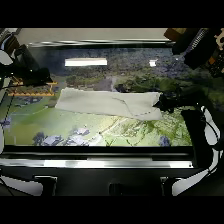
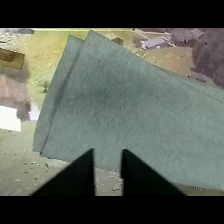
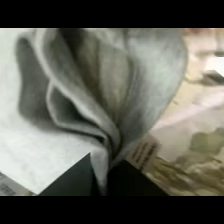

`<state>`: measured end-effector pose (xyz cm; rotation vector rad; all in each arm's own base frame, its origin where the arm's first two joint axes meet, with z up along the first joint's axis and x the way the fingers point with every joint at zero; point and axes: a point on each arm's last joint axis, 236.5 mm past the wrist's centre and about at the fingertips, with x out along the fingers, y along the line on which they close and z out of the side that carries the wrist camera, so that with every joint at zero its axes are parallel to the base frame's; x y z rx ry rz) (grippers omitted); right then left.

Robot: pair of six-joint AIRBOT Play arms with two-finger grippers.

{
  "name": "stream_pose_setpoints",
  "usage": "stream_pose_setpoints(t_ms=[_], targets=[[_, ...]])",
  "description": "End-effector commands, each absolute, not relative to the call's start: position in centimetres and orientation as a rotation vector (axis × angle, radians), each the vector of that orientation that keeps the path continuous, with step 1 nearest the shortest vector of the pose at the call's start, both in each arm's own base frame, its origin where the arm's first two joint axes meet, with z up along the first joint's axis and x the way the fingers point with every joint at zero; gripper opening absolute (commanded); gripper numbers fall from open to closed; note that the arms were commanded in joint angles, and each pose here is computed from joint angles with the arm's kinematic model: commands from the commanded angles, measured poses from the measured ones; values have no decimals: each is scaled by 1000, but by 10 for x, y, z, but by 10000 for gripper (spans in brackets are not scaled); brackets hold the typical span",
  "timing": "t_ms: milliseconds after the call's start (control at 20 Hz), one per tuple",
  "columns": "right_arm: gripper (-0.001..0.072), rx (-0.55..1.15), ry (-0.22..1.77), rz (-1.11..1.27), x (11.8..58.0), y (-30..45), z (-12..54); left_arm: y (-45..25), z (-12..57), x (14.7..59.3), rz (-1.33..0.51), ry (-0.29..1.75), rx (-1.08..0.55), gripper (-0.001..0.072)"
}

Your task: Fold the clothes and pants, and hang the long-sleeved shirts on hangers.

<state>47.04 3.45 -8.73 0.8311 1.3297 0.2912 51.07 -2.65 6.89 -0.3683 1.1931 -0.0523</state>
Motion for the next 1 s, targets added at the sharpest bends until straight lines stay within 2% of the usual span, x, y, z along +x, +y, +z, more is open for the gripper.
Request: stream_pose_setpoints(t_ms=[0, 200, 500, 700, 950], targets=[[51, 848, 1284, 292, 487, 33, -32, -74, 47, 518, -154, 1234, -423, 15], [51, 796, 1286, 306, 491, 29, 39, -195, -7, 527, -301, 1301, -566, 14], [51, 751, 1240, 336, 491, 29, 115, -390, -56, 491, -503, 1333, -770, 13], [51, 716, 1223, 351, 479, 32, 142, -459, -70, 468, -517, 1329, -898, 13], [51, 671, 1195, 369, 469, 33, 161, -498, -94, 436, -505, 1415, -979, 13]])
